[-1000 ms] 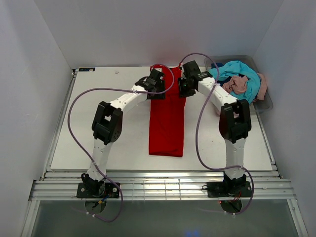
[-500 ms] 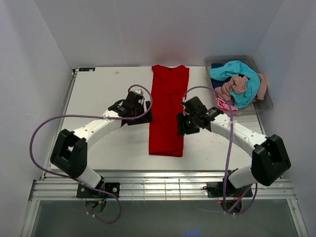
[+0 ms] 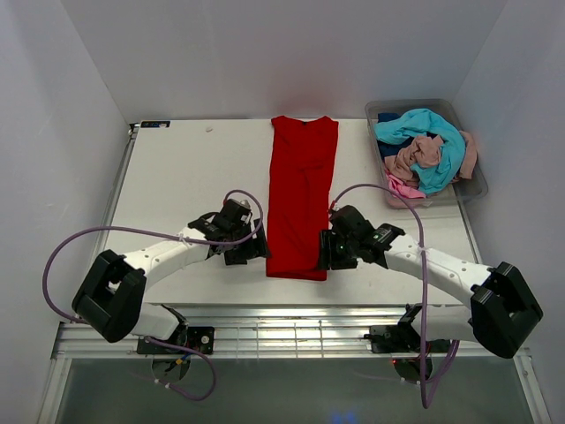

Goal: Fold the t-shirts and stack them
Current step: Grab the bottom of the folded rectangular tshirt with both arms, then fold the folded rectangular tshirt in 1/3 of the way

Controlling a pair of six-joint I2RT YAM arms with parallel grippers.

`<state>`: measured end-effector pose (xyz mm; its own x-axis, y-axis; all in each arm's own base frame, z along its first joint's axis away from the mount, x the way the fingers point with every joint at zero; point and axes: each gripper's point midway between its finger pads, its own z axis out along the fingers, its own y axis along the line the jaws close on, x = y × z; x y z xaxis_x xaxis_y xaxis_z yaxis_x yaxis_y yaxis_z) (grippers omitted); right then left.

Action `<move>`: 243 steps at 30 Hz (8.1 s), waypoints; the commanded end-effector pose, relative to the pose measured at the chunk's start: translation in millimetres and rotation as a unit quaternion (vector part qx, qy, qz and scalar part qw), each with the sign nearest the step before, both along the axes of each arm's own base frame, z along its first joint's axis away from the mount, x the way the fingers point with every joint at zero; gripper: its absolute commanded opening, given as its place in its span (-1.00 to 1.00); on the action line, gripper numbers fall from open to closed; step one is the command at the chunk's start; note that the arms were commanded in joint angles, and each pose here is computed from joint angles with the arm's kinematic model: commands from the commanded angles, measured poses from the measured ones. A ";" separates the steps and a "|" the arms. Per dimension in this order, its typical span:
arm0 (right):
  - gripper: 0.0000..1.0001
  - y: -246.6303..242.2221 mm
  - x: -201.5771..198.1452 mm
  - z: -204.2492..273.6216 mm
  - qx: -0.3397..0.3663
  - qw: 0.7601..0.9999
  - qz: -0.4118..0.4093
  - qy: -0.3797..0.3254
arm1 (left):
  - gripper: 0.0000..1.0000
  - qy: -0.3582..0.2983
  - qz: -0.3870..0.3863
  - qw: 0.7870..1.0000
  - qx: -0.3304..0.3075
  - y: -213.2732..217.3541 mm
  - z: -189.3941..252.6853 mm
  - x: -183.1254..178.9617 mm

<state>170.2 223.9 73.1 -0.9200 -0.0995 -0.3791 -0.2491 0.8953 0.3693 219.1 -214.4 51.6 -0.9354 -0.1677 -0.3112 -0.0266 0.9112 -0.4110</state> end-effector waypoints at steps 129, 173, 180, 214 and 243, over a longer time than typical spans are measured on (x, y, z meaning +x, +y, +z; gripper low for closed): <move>-0.84 1.2 104.7 9.3 -0.146 0.986 -0.030 -0.079 | -1.00 -0.132 0.039 0.990 0.032 -43.7 47.1 109.1; -0.84 -12.4 306.5 3.1 -0.140 0.983 -0.067 -0.103 | -1.00 -0.168 0.041 0.985 -0.005 -53.3 43.3 304.2; -0.85 -11.5 318.7 -7.1 -0.140 0.982 -0.072 -0.102 | -0.87 -0.184 0.043 0.982 0.013 -48.7 38.0 319.9; -0.84 33.5 229.0 32.7 0.011 0.995 -0.003 -0.101 | -1.00 -0.140 -0.001 0.986 -0.095 -116.6 16.2 199.1; -0.84 13.0 144.2 23.3 -0.015 0.997 -0.027 -0.076 | -1.00 -0.033 -0.061 0.998 0.000 -71.2 -74.8 0.0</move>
